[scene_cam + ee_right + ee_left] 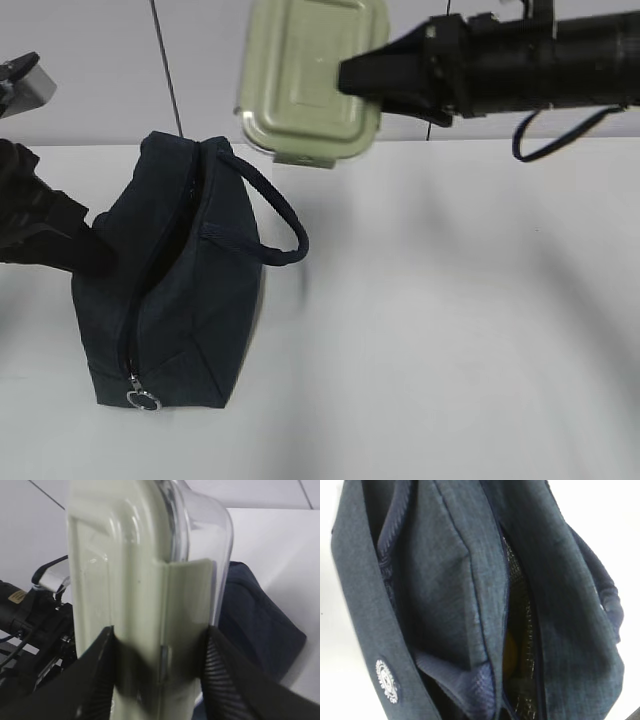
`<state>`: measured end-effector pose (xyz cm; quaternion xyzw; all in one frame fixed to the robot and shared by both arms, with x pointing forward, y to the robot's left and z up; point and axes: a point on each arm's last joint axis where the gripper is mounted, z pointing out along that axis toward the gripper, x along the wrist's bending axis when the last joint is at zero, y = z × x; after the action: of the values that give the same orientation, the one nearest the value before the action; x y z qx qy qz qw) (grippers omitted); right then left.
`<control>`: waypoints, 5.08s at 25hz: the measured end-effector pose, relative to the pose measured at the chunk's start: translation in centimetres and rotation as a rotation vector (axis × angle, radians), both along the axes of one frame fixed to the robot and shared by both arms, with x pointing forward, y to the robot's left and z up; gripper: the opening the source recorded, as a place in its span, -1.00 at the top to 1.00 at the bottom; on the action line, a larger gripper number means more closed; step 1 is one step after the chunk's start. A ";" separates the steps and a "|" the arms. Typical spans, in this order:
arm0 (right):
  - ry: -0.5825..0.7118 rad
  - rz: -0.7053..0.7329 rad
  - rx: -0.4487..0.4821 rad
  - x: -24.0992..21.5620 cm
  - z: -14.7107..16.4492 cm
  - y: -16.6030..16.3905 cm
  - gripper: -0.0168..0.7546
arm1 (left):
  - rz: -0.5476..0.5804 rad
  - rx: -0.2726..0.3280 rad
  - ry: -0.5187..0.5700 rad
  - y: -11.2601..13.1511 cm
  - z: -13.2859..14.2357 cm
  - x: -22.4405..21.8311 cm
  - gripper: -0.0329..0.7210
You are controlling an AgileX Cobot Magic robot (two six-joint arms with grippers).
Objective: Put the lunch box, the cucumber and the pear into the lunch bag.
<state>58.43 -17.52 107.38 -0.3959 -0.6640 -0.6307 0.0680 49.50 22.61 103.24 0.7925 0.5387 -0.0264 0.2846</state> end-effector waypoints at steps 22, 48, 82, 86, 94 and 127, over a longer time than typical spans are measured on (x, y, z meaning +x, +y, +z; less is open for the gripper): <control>-0.045 -0.029 -0.320 -0.5 -2.1 10.7 0.09 | 0.000 0.000 0.001 0.0 0.0 0.0 0.91; 0.089 0.055 -0.793 -0.3 -4.5 13.0 0.09 | -0.001 -0.004 0.004 -0.1 0.0 0.0 0.91; 0.007 0.223 -0.902 -0.3 -1.3 22.6 -0.31 | -0.010 0.005 0.010 0.0 0.0 -0.1 0.91; -0.047 0.198 -0.909 -0.2 0.9 22.4 -0.47 | -0.005 -0.007 0.011 -0.1 0.0 -0.1 0.91; -0.023 0.172 -0.963 0.3 1.0 21.2 -0.50 | -0.002 -0.007 0.008 -0.1 0.0 -0.1 0.91; 0.221 0.149 -0.890 4.5 -3.9 18.9 0.94 | 0.006 0.003 -0.013 0.0 0.6 0.3 0.91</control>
<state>62.93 1.36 103.50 -0.4026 -0.8855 -0.2319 0.0070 49.80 22.60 103.88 0.7916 0.5392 -0.0198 0.2868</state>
